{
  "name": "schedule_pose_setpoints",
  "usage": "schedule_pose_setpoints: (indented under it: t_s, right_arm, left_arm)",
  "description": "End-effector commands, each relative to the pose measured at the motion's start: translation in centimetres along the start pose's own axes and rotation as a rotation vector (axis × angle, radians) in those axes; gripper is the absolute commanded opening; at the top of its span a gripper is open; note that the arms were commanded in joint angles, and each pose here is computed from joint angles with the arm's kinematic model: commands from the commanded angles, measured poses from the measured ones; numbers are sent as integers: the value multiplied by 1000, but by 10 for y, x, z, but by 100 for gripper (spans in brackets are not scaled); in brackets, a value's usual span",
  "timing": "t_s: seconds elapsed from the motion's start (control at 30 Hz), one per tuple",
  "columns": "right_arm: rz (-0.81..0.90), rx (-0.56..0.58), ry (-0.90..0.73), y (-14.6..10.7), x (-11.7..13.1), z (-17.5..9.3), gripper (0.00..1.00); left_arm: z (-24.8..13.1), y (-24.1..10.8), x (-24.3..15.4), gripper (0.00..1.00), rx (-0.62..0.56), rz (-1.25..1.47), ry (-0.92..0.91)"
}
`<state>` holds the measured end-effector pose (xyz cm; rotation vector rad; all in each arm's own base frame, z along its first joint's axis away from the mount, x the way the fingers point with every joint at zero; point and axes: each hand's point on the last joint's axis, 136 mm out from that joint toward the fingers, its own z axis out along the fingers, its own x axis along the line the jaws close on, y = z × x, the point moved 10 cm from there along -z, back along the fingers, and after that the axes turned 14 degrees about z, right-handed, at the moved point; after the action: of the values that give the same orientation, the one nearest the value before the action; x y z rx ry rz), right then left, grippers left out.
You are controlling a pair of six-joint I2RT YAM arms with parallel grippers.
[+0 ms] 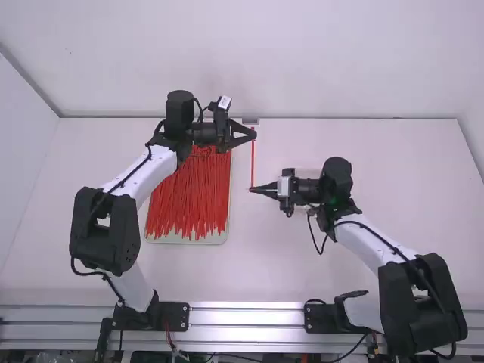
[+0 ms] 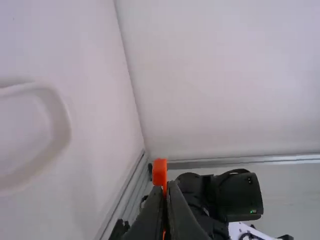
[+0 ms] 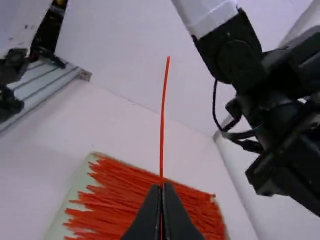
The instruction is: Fasten the cable tie
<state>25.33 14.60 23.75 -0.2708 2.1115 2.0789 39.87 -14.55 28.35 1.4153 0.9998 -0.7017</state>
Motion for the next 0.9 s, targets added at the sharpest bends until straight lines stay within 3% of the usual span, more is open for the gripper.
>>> schedule_pose_setpoints:
  t_s: [0.0,0.53,0.87]
  right_arm:
    - [13,-20,63,2,5,1,0]
    - [46,-39,29,12,1,4,0]
    - [276,-61,22,21,-1,4,0]
  left_arm:
    - [4,-4,3,2,27,36,-17]
    - [4,-7,6,2,29,95,-15]
    - [4,-7,6,2,28,186,-17]
